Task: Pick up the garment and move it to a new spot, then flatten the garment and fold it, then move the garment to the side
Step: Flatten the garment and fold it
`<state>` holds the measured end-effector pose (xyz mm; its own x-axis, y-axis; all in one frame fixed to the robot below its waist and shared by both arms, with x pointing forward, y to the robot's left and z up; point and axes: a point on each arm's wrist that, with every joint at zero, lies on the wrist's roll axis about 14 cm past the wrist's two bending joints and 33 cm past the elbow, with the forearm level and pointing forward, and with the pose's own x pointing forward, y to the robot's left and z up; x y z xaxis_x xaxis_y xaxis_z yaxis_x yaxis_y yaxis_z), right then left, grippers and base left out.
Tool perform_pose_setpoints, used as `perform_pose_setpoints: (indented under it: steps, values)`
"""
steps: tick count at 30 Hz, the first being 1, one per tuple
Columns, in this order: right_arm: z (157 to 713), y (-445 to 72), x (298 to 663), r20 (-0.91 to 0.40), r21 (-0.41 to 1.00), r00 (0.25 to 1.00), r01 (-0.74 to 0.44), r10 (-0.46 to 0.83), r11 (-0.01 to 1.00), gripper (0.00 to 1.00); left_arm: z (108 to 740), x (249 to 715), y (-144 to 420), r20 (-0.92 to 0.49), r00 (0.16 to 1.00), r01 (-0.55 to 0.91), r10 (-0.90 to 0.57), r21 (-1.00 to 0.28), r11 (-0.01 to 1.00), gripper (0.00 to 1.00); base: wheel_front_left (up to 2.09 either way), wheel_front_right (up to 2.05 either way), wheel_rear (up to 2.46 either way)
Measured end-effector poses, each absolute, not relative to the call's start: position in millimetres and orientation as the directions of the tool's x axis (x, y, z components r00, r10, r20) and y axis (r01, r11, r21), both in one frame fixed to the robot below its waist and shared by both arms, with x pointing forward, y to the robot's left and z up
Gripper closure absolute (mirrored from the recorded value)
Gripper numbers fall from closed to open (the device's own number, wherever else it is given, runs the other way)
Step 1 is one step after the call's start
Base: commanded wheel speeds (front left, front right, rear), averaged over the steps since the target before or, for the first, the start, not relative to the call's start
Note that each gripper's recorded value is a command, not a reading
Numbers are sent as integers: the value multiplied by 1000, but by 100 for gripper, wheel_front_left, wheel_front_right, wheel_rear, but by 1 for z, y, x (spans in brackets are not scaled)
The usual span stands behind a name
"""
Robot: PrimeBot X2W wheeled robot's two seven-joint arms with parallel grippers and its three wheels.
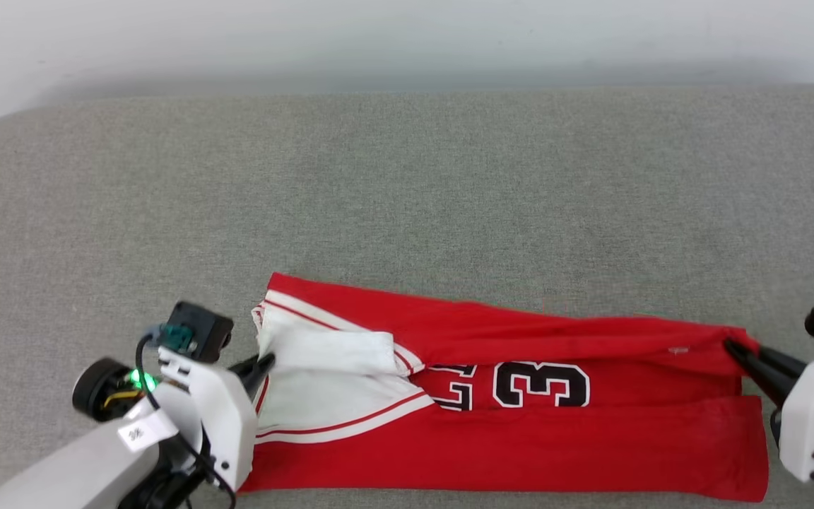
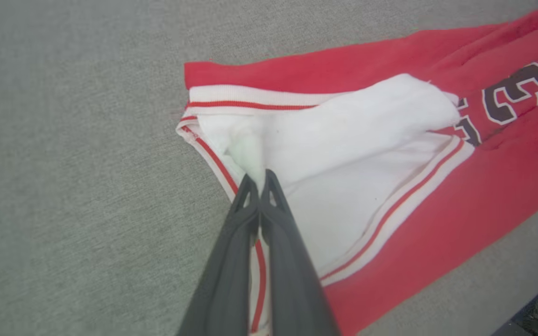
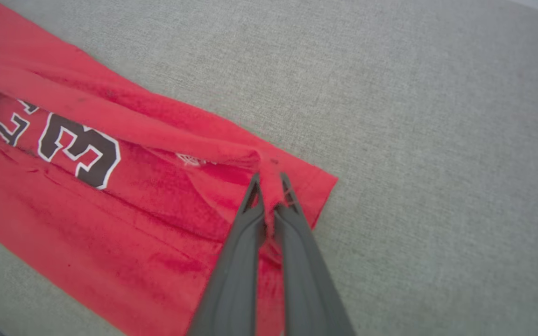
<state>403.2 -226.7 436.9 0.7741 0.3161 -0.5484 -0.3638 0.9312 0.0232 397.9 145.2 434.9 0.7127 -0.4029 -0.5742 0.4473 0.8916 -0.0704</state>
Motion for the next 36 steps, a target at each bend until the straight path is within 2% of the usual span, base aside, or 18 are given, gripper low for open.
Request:
perform_pose_setpoints:
  steps: [10,15,19,20,21,22,23,32,36]
  values:
    - [408,-222,352,-617,136,724,-288,308,948,100,401,357,150,-647,662,400,-378,-122,908,100,0,0,0]
    - [388,-217,334,-663,181,683,-250,305,951,100,388,353,153,-669,650,380,-361,-126,916,100,0,0,0]
    - [381,-221,329,-677,178,678,-224,285,958,100,383,355,152,-668,653,370,-358,-131,920,100,0,0,0]
    - [380,-222,330,-678,167,681,-225,277,960,89,384,356,152,-660,660,367,-358,-132,921,100,0,0,0]
    - [382,-222,331,-667,176,692,-215,276,961,62,385,357,152,-654,669,364,-353,-126,923,87,0,0,0]
    - [385,-220,332,-655,192,702,-204,280,960,12,386,358,153,-644,683,361,-346,-114,925,58,0,0,0]
    - [387,-218,332,-646,201,709,-200,284,959,0,388,360,153,-629,699,353,-339,-109,929,0,0,0,0]
    - [437,-230,350,-524,158,809,-213,264,964,0,433,381,161,-402,879,276,-256,-7,961,0,0,0,0]
    - [456,-246,359,-501,113,834,-201,230,973,0,454,388,168,-300,932,226,-204,37,974,0,0,0,0]
